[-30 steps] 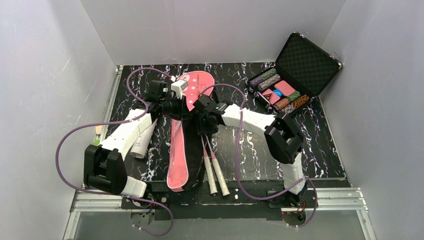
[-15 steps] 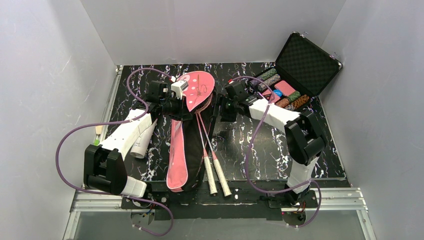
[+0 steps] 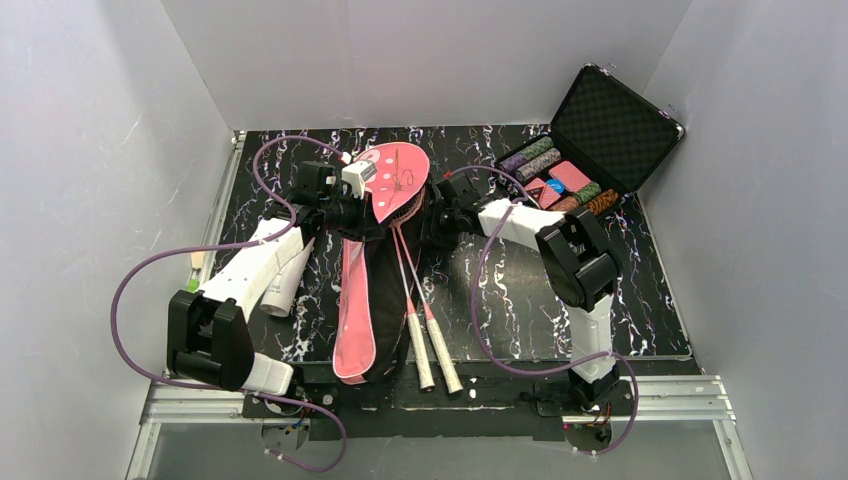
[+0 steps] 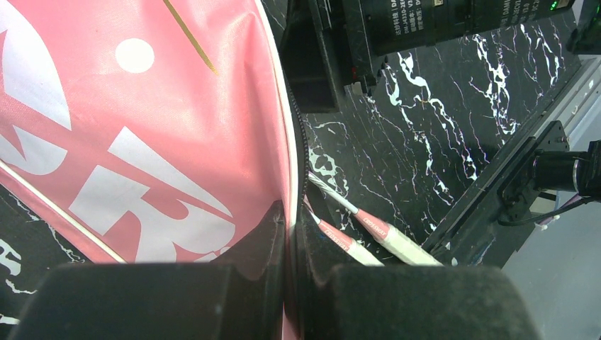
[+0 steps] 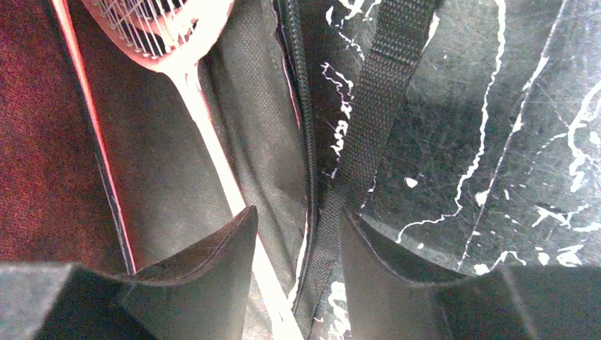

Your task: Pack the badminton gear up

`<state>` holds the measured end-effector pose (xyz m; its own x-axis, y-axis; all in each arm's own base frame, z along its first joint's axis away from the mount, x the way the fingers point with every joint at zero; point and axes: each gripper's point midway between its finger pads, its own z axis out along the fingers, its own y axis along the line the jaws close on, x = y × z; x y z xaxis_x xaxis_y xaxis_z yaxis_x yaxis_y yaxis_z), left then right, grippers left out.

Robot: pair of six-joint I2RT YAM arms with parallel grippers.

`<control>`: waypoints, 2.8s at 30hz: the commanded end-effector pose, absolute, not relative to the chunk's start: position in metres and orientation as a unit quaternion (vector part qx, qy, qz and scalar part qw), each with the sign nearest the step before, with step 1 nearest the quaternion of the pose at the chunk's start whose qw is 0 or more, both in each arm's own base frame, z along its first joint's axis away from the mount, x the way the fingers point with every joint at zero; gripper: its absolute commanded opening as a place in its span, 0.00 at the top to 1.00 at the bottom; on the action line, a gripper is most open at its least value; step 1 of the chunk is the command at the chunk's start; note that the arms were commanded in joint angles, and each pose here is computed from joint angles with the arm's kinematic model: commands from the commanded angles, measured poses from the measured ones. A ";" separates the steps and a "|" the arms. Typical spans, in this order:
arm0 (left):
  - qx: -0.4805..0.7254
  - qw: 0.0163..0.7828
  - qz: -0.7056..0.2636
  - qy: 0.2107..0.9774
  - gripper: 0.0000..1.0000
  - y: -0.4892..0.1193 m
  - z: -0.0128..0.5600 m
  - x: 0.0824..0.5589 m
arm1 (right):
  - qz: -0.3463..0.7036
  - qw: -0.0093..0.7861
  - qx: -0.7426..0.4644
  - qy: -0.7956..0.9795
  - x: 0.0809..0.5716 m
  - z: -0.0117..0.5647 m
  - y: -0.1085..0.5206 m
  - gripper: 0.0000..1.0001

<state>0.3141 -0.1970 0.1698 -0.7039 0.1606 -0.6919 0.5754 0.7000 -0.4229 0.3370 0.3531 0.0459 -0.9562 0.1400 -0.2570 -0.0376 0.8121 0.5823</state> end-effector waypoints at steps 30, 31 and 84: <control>0.252 0.351 -0.342 0.834 0.95 -0.204 0.199 0.307 | 0.421 0.162 0.013 0.893 0.315 0.107 0.370 0.99; 0.257 0.346 -0.345 0.834 0.89 -0.206 0.200 0.305 | 0.420 0.169 0.009 0.891 0.315 0.120 0.368 0.99; 0.393 0.359 -0.265 0.804 0.27 -0.225 0.223 0.249 | 0.466 0.164 -0.006 0.869 0.287 0.231 0.381 0.99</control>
<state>0.2407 -0.2392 0.2636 -0.3886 0.3892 -0.8351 0.8593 0.4801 -0.1761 0.2928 0.3672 0.1794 -0.9568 0.1581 -0.2441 -0.0834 0.6551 0.7509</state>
